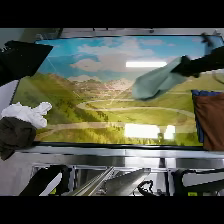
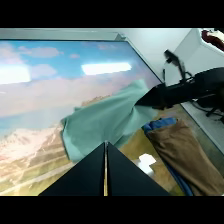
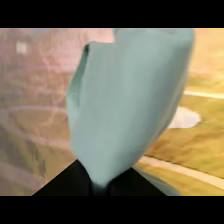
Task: Fold the shirts.
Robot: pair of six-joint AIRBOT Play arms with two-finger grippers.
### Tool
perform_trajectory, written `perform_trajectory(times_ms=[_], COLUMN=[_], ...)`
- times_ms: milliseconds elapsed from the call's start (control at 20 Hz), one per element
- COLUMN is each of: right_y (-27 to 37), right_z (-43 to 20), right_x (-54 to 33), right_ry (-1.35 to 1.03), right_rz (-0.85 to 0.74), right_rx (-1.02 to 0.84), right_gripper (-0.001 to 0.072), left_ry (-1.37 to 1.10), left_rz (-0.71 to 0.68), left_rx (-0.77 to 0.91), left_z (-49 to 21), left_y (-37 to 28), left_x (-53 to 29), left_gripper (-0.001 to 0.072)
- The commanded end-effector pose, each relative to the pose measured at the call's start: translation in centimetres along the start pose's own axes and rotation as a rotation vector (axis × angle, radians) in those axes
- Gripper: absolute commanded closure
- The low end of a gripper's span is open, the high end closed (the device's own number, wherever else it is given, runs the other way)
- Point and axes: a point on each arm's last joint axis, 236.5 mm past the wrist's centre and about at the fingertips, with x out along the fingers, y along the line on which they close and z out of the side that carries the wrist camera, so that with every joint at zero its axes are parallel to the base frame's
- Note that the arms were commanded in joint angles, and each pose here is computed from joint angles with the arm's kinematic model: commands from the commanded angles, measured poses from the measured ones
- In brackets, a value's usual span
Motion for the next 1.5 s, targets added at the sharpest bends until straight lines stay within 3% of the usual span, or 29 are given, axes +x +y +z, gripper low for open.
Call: perform_trajectory(times_ms=[0,150,400,900,1100,1350,1400,1450], right_y=[-5.8,-12.0,-18.9,-13.4,-16.1,-21.2,-21.5,-21.7], right_z=[3.7,2.7,-4.7,-10.8,-13.6,-22.1,-23.6,-24.6], right_x=[-12.0,-19.5,-22.7,-22.9,-23.3,-21.8,-21.1,-20.3], right_ry=[-0.278,-0.388,-0.219,-0.005,0.046,0.295,0.339,0.373], right_rz=[-0.13,-0.217,-0.412,-0.343,-0.473,-0.656,-0.66,-0.652], right_rx=[0.124,0.26,0.431,0.544,0.648,0.825,0.858,0.876], right_gripper=[0.0688,0.0688,0.0688,0.0688,0.0686,0.0676,0.059,0.0312], left_ry=[0.015,0.022,0.028,0.047,0.105,0.166,0.162,0.156], left_rz=[-0.034,-0.051,-0.066,-0.055,-0.044,-0.038,-0.037,-0.036], left_rx=[0.014,0.019,0.023,0.001,-0.019,-0.032,-0.032,-0.033], left_z=[-0.5,-0.7,-0.9,-1.0,-2.2,-3.5,-3.4,-3.3], left_y=[-1.2,-1.8,-2.3,-1.1,0.5,1.7,1.8,1.8], left_x=[0.2,0.3,0.4,2.2,4.5,6.3,6.4,6.4], left_gripper=[0.0693,0.0693,0.0693,0.0693,0.0693,0.0693,0.0693,0.0693])
